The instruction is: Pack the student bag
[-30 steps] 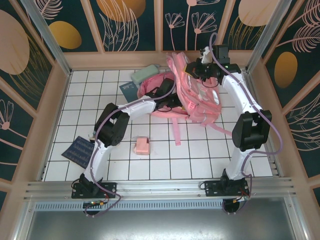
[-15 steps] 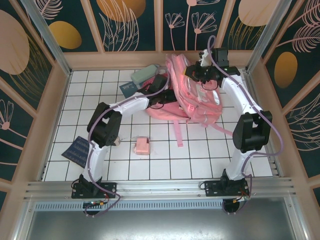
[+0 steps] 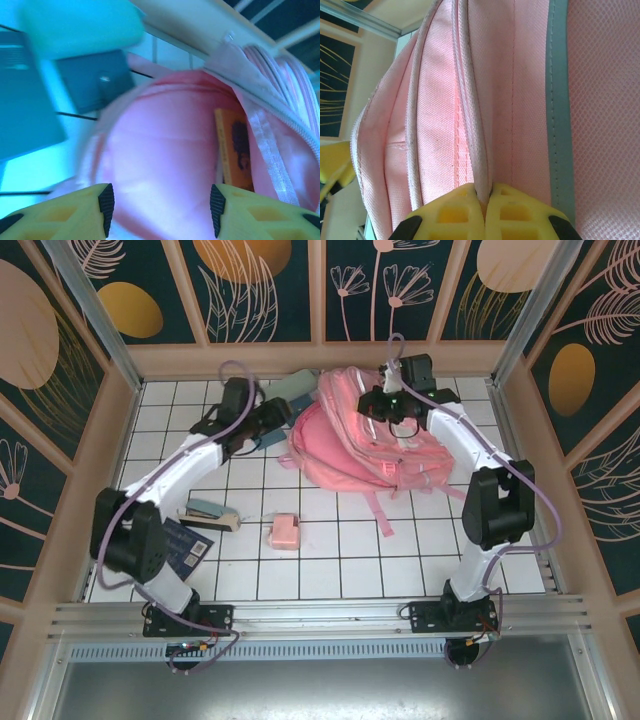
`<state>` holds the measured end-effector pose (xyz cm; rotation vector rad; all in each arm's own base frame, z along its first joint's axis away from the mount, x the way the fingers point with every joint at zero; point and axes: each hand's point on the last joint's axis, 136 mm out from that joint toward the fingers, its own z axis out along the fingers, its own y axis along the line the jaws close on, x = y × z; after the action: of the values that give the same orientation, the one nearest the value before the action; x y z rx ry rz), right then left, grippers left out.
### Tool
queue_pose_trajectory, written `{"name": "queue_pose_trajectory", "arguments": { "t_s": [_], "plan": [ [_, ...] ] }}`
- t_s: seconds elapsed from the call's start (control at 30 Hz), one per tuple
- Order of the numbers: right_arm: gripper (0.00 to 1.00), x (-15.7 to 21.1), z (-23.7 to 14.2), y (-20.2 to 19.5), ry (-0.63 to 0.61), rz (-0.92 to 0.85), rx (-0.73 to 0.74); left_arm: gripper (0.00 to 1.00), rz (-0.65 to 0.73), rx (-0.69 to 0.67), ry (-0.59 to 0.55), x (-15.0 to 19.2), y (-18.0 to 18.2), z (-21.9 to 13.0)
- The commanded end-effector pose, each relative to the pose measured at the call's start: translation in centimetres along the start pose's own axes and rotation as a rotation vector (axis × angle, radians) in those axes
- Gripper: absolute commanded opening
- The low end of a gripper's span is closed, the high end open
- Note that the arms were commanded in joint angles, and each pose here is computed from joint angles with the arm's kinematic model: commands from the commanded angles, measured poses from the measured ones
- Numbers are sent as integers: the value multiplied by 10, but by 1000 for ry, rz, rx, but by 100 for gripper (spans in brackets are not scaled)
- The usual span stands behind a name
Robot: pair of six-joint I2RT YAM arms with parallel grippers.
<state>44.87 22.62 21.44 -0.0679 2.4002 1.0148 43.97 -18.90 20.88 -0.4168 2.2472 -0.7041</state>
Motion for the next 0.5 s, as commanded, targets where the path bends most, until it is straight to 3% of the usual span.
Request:
{"name": "queue_pose_trajectory", "arguments": {
  "t_s": [0.0,0.23,0.33,0.47],
  "plan": [
    [0,-10,5,-1,-65,-59,16,52,-122,-236,-36,4,76,-27],
    [0,-2,18,1,-49,-60,1,41,-323,-584,-117,16,190,-97],
    [0,1,20,-1,-46,-61,8,38,-391,-733,-90,41,236,-119],
    [13,4,20,-4,-48,-50,10,35,-461,-854,-96,61,280,-143]
  ]
}}
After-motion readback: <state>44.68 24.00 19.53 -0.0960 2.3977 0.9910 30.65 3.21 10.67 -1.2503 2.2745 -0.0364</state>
